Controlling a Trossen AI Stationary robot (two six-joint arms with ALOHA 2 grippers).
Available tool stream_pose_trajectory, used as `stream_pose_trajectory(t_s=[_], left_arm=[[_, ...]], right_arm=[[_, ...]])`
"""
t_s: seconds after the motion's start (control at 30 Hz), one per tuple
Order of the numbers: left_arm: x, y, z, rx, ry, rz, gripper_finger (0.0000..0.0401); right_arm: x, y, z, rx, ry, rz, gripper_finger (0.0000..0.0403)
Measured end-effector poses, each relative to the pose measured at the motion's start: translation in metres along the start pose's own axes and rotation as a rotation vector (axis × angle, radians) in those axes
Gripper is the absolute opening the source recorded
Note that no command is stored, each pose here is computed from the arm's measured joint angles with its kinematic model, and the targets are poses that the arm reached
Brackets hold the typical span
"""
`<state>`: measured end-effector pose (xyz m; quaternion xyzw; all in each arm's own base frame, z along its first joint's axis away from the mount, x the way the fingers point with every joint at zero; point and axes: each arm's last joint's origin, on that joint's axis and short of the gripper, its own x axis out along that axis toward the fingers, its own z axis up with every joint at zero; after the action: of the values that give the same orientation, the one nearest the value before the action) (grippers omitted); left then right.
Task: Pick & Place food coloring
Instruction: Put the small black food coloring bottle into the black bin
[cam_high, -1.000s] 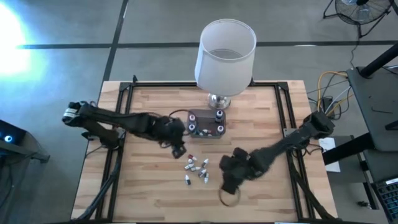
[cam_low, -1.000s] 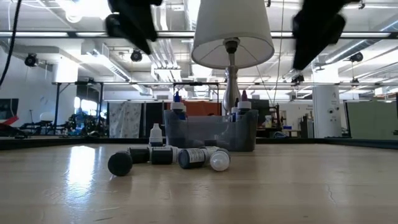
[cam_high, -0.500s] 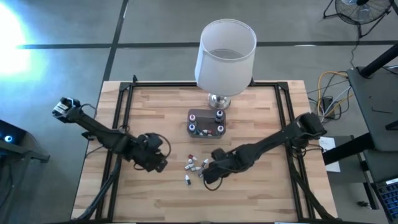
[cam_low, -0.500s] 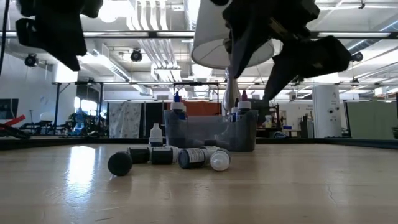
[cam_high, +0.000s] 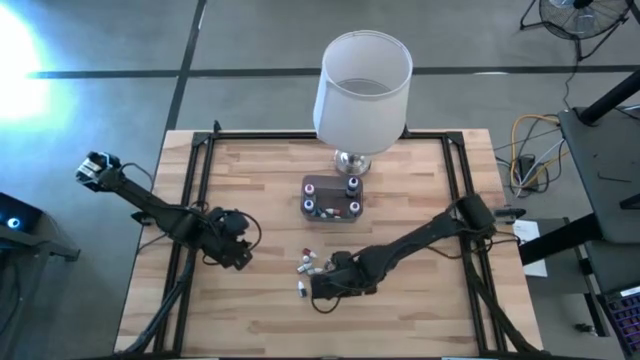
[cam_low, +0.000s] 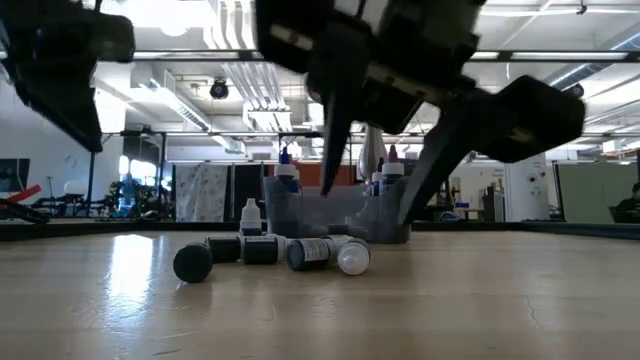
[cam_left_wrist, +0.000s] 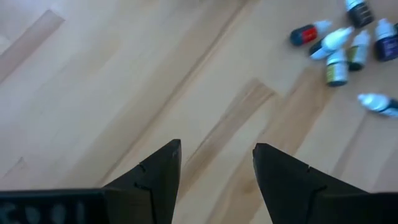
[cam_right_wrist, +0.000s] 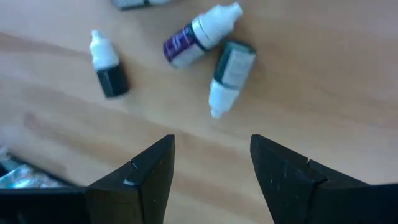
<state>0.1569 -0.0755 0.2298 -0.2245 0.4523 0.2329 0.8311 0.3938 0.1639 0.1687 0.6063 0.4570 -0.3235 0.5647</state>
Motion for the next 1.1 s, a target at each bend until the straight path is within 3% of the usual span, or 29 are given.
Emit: stream_pose_trajectory(t_s=[0.23, 0.43, 0.7, 1.1], left_arm=[[0.005, 0.015, -0.010, -0.003, 0.014, -0.015, 0.0177], [0.004, 0.023, -0.014, 0.007, 0.001, -0.044, 0.0177], [0.000, 0.026, -0.013, 0.028, -0.025, -0.063, 0.0177], [-0.002, 0.028, -0.012, 0.071, -0.035, -0.071, 0.0177]], right_arm=[[0.002, 0.012, 0.007, 0.022, -0.060, -0.204, 0.0203], [0.009, 0.026, 0.013, 0.050, -0.046, -0.180, 0.0203], [0.032, 0.022, 0.014, 0.071, -0.012, -0.241, 0.0196], [0.031, 0.019, 0.024, 0.079, -0.084, -0.274, 0.0121]])
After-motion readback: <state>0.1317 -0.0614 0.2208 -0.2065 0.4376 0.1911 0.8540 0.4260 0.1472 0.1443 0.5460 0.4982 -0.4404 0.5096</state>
